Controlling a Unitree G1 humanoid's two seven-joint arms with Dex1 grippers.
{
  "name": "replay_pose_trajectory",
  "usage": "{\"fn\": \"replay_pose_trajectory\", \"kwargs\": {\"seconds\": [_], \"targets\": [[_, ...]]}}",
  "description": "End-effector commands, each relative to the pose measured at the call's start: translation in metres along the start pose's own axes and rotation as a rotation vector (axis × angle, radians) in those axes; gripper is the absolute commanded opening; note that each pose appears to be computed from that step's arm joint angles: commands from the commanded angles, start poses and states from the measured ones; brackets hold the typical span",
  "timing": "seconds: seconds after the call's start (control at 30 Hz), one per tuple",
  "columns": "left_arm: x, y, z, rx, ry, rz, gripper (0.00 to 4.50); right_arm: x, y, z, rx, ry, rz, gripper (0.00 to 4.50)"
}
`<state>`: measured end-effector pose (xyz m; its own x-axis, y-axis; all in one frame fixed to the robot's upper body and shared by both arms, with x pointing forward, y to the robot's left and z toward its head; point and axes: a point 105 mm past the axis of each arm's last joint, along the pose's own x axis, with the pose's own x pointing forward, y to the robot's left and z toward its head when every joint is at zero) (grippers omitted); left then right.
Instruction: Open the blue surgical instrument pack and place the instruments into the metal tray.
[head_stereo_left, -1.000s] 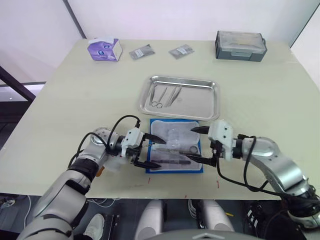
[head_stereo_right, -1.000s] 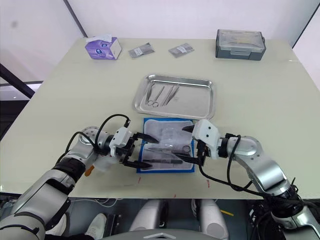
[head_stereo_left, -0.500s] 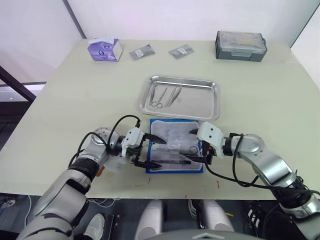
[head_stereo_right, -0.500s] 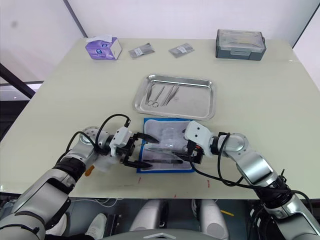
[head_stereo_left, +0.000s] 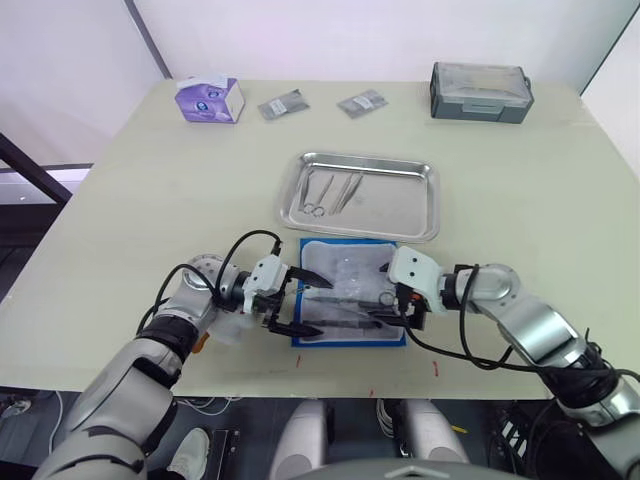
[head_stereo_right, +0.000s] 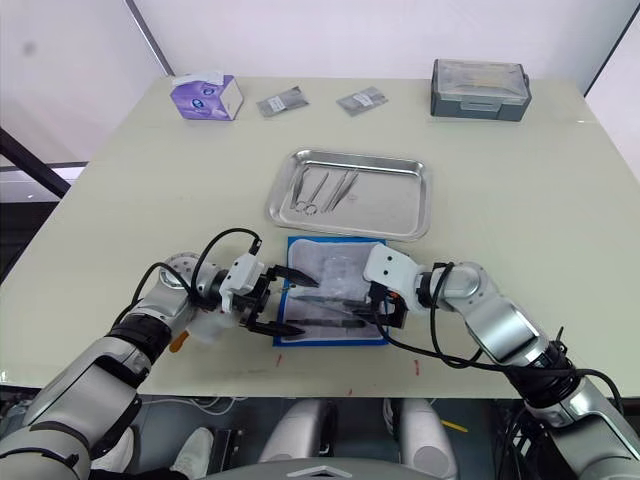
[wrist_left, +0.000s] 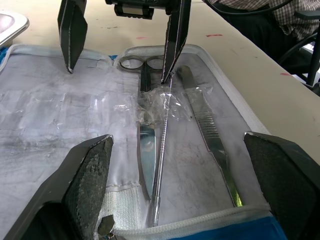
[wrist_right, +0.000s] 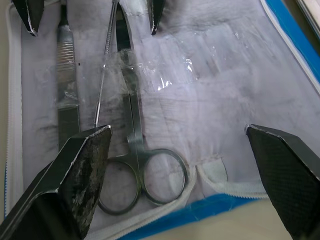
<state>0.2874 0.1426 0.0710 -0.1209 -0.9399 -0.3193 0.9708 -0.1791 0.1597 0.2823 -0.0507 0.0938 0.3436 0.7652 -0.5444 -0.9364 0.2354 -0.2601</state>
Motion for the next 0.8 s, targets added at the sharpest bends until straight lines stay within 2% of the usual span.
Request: {"fn": "replay_pose_trajectory", "kwargs": {"seconds": [0.03,0.1,0.17,0.3,0.8], "targets": [[0.005,-0.018,-0.016,-0.076,0.019,-0.076,4.5,0.003,0.004,-0.001,-0.02,0.018,0.024,3.16],[0.005,-0.019,-0.016,-0.078,0.018,-0.076,4.5,0.004,0.005,-0.001,-0.031,0.018,0.038,2.17],[0.005,-0.019,-0.017,-0.079,0.017,-0.077,4.5,0.004,0.006,-0.001,-0.038,0.018,0.048,1.84],[0.005,-0.02,-0.017,-0.083,0.017,-0.078,4.5,0.004,0.007,-0.003,-0.033,0.027,0.063,0.03],[0.006,-0.02,-0.018,-0.088,0.017,-0.078,4.5,0.007,0.009,0.012,-0.089,0.015,0.076,0.03]]}}
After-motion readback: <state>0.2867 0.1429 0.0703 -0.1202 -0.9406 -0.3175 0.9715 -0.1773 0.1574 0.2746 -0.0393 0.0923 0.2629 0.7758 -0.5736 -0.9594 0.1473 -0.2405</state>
